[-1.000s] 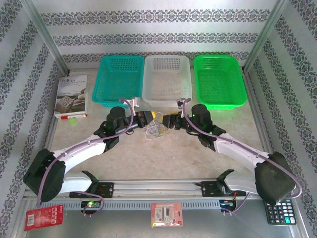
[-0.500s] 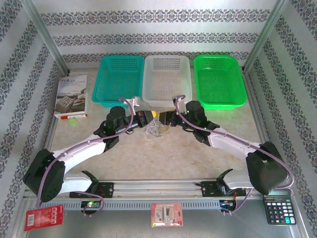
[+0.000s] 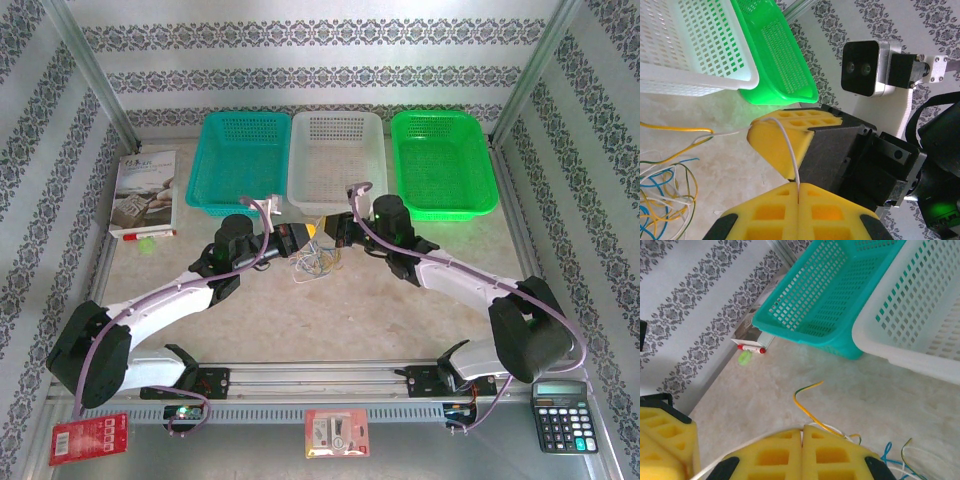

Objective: Untangle the cables

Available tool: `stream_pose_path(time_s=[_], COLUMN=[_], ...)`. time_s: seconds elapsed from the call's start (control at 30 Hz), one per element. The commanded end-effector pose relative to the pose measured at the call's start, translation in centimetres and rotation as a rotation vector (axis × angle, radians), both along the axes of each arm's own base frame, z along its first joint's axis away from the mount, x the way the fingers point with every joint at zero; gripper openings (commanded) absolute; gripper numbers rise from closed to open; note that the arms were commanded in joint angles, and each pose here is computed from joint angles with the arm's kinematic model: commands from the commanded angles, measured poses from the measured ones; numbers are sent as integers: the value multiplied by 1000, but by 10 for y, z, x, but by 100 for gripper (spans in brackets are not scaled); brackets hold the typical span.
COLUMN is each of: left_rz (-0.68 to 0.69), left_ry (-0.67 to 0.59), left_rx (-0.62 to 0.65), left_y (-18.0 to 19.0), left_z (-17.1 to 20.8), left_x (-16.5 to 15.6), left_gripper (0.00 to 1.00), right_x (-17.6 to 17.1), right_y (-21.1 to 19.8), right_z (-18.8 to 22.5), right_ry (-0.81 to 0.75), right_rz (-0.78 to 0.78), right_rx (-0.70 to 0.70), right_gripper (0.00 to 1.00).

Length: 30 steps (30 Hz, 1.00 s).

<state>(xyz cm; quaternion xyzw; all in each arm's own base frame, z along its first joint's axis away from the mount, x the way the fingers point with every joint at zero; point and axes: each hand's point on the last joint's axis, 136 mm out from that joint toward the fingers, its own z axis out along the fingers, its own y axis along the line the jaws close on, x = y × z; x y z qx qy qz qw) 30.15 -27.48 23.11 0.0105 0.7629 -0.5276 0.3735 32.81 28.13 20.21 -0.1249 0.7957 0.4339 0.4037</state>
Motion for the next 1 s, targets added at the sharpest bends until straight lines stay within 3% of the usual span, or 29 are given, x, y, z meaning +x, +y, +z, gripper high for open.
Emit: stream_pose_path(time_s=[0.0, 0.23, 0.27, 0.33, 0.4, 0.8, 0.97], left_rz=[-29, 9, 12, 17, 22, 30, 28], left_ry=[-41, -64, -67, -75, -89, -142, -151], left_rx=[-19, -5, 1, 11, 24, 127, 149], left_y=[-3, 4, 4, 5, 5, 7, 8], left_z=[15, 16, 15, 15, 16, 13, 13], left_x=[-8, -6, -5, -4, -3, 3, 3], left_gripper=[0, 0, 0, 0, 0, 0, 0], right_x=[8, 4, 2, -2, -7, -27, -33], right_y=[-5, -33, -37, -42, -44, -27, -9], right_z=[30, 45, 46, 47, 47, 38, 41], right_ry=[-61, -4, 10, 39, 76, 342, 416], right_rz=[-25, -131, -142, -162, -173, -190, -161], right_rx=[51, 136, 150, 172, 193, 388, 459], right_gripper=[0, 0, 5, 33, 46, 68, 72])
